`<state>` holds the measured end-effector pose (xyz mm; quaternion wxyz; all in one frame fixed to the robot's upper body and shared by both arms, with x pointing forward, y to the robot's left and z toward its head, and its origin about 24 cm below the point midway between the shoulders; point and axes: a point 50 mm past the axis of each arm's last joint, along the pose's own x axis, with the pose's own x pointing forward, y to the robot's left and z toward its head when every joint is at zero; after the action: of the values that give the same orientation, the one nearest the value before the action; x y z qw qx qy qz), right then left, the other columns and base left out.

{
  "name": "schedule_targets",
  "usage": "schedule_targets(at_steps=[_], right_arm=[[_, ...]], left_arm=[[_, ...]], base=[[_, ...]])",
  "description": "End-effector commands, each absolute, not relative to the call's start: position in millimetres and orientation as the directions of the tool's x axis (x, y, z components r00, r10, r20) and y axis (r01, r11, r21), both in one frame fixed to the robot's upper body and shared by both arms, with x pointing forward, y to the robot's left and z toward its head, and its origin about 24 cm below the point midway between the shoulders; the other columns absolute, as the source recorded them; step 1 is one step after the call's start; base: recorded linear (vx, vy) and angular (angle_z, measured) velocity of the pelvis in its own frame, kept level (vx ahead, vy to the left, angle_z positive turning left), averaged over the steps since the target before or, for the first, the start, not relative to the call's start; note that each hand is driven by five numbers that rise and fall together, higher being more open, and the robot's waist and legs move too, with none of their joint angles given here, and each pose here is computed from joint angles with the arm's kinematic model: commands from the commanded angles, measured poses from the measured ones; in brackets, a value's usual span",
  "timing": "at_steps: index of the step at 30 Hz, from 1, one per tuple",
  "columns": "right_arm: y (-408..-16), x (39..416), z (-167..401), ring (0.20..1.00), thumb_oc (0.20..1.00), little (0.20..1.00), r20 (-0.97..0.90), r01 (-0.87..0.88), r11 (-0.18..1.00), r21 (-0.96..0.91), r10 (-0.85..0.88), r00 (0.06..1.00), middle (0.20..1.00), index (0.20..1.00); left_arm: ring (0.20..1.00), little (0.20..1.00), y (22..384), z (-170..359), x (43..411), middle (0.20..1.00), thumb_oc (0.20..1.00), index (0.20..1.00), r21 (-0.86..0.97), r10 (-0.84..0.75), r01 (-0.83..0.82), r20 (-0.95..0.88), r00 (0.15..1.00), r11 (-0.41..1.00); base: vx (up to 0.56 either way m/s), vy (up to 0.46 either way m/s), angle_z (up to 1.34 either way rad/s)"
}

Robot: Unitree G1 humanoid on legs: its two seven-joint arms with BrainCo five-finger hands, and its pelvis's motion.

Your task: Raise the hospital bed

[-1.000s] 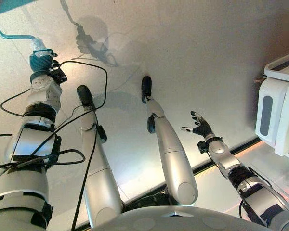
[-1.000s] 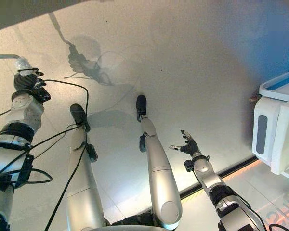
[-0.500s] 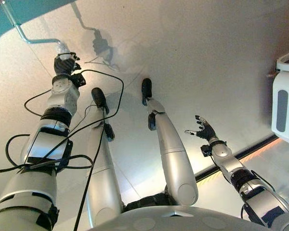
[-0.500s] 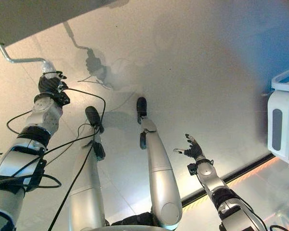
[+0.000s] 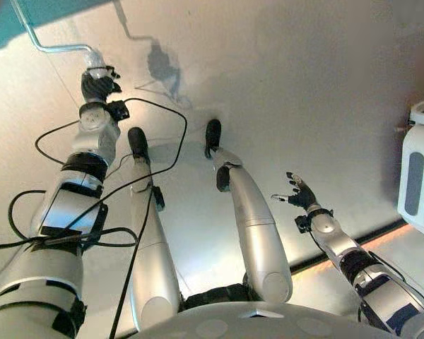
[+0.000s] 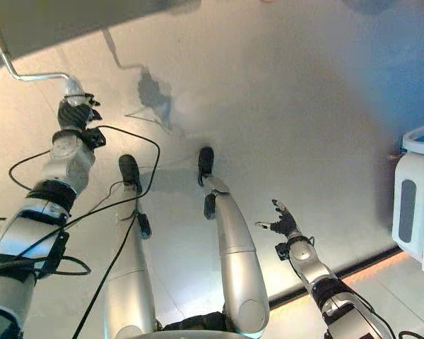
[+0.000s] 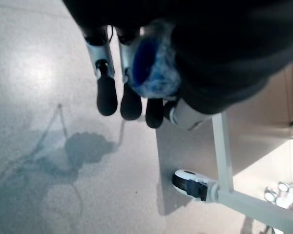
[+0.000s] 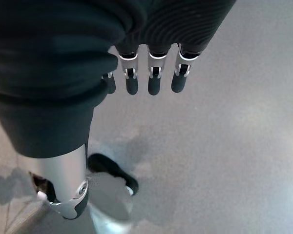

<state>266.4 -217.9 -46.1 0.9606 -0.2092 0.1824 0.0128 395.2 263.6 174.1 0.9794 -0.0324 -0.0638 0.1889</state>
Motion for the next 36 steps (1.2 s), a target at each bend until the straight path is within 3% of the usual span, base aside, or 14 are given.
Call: schedule_targets(at_steps=[1, 15, 26, 29, 36], right_arm=[[-234, 255, -49, 1.000, 1.000, 1.000, -0.369, -0.062, 0.909, -0.413, -0.104, 0.924, 1.000, 1.000], [-224, 254, -54, 1.000, 1.000, 1.000, -0.383, -0.072, 0.922, -0.381, -0.086, 0.920, 1.000, 1.000], [-220, 250, -54, 1.000, 1.000, 1.000, -0.384, -0.107, 0.911, -0.398, -0.060, 0.921, 1.000, 1.000], [-221, 247, -56, 1.000, 1.000, 1.000, -0.388, -0.116, 0.903, -0.413, -0.060, 0.920, 1.000, 1.000], [-225, 241, -57, 1.000, 1.000, 1.000, -0.393, -0.122, 0.893, -0.434, -0.065, 0.917, 1.000, 1.000]], left_arm=[[0.200, 0.200, 280, 185, 387, 0.200, 0.200, 0.200, -0.027, 0.392, -0.395, 0.195, 0.899, 0.918], [0.200, 0.200, 281, 198, 390, 0.200, 0.200, 0.200, 0.094, 0.371, -0.400, 0.226, 0.900, 0.912], [0.200, 0.200, 210, 218, 396, 0.200, 0.200, 0.200, 0.088, 0.127, -0.167, 0.349, 0.929, 0.982], [0.200, 0.200, 184, 227, 390, 0.200, 0.200, 0.200, 0.065, 0.015, -0.046, 0.409, 0.912, 0.997], [0.200, 0.200, 160, 235, 370, 0.200, 0.200, 0.200, 0.023, -0.112, 0.115, 0.486, 0.867, 0.993]], base=[[-0.01, 0.112, 0.04], [0.00, 0.041, 0.02], [0.01, -0.025, -0.01], [0.01, -0.064, -0.02], [0.00, -0.019, -0.03]])
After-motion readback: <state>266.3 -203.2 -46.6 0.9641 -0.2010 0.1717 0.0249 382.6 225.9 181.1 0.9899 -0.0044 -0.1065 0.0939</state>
